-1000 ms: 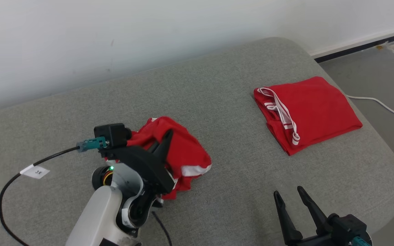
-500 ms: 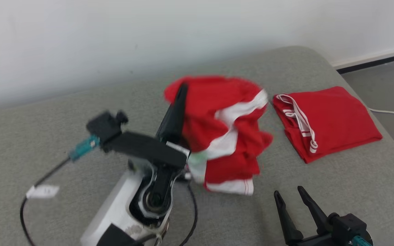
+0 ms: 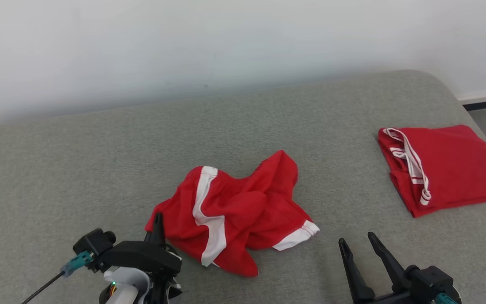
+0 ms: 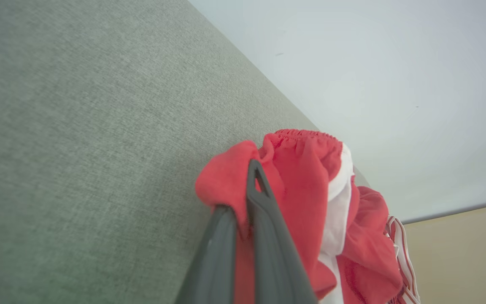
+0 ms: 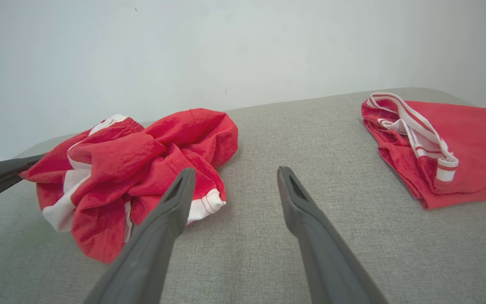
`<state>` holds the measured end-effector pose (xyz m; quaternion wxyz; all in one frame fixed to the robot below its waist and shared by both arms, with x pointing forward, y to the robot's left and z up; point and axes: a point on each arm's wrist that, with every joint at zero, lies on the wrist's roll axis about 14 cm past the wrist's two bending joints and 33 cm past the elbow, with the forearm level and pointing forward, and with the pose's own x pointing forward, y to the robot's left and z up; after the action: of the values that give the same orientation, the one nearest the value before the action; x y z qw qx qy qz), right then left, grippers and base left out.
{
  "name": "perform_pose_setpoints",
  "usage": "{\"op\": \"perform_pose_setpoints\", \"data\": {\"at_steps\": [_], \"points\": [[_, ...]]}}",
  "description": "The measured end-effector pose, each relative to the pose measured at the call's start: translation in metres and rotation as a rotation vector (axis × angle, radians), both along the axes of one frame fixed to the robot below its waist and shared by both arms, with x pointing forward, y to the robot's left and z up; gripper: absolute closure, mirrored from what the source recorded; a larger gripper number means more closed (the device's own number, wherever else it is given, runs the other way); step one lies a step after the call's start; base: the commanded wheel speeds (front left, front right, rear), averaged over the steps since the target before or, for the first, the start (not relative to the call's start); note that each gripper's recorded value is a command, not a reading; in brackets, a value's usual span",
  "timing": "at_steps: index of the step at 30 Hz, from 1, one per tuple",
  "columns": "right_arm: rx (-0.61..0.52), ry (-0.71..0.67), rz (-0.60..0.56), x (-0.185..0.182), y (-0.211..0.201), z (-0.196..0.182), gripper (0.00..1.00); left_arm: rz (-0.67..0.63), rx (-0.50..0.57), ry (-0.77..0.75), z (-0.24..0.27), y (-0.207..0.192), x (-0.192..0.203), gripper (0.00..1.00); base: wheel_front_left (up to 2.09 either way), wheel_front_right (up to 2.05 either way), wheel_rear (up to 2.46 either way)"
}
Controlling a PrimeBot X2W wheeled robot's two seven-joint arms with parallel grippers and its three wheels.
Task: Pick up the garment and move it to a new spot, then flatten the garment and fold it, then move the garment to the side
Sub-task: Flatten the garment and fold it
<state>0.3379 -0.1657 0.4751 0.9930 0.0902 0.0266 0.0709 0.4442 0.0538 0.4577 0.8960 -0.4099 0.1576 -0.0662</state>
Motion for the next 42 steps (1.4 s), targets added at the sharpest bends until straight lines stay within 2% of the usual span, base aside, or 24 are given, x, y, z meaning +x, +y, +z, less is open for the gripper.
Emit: {"op": "perform_pose_setpoints", "data": {"at_steps": [6, 7, 8, 9, 10, 16, 21, 25, 29, 31, 32, 37, 42], "points": [[0.005, -0.002, 0.043, 0.004, 0.014, 0.001, 0.00, 0.102, 0.001, 0.039, -0.015, 0.035, -0.010, 1.00, 0.00, 0.00, 0.00], [0.005, -0.002, 0.047, 0.005, 0.015, 0.001, 0.00, 0.107, 0.004, 0.041, -0.017, 0.038, -0.013, 0.96, 0.00, 0.00, 0.00], [0.005, -0.004, 0.052, 0.005, 0.016, 0.001, 0.00, 0.115, 0.003, 0.045, -0.019, 0.041, -0.015, 0.61, 0.00, 0.00, 0.00], [0.006, -0.003, 0.055, 0.006, 0.018, 0.002, 0.00, 0.120, -0.004, 0.046, -0.020, 0.042, -0.018, 0.51, 0.00, 0.00, 0.00], [0.006, -0.004, 0.058, 0.006, 0.018, 0.002, 0.00, 0.124, -0.003, 0.049, -0.022, 0.044, -0.021, 0.00, 0.00, 0.00, 0.00], [0.007, -0.010, 0.071, 0.006, 0.023, 0.004, 0.00, 0.087, 0.006, -0.022, -0.009, 0.046, -0.029, 0.00, 0.00, 0.00, 0.00], [0.005, -0.001, 0.077, 0.003, 0.024, 0.001, 0.00, -0.044, 0.105, -0.018, 0.005, 0.039, -0.037, 0.00, 0.00, 0.00, 0.00], [-0.002, -0.003, 0.083, 0.002, 0.024, 0.003, 0.00, -0.188, 0.289, 0.034, 0.012, 0.035, -0.044, 0.00, 0.00, 0.00, 0.00], [-0.004, -0.004, 0.090, 0.001, 0.026, 0.004, 0.00, -0.270, 0.465, -0.065, 0.058, 0.025, -0.020, 0.00, 0.00, 0.00, 0.00], [-0.007, -0.013, 0.093, 0.002, 0.026, 0.008, 0.00, -0.324, 0.573, -0.099, 0.069, 0.018, -0.009, 0.00, 0.00, 0.00, 0.00], [-0.008, -0.017, 0.091, 0.002, 0.025, 0.009, 0.00, -0.350, 0.594, -0.096, 0.072, 0.013, -0.005, 0.00, 0.00, 0.00, 0.00], [-0.011, -0.004, 0.050, -0.002, 0.012, 0.006, 0.00, -0.573, 0.764, -0.027, 0.052, -0.016, 0.005, 0.00, 0.00, 0.00, 0.00], [-0.008, 0.016, 0.007, -0.004, 0.001, -0.001, 0.00, -0.653, 0.906, 0.113, 0.026, -0.014, 0.024, 0.00, 0.00, 0.00, 0.00]]}}
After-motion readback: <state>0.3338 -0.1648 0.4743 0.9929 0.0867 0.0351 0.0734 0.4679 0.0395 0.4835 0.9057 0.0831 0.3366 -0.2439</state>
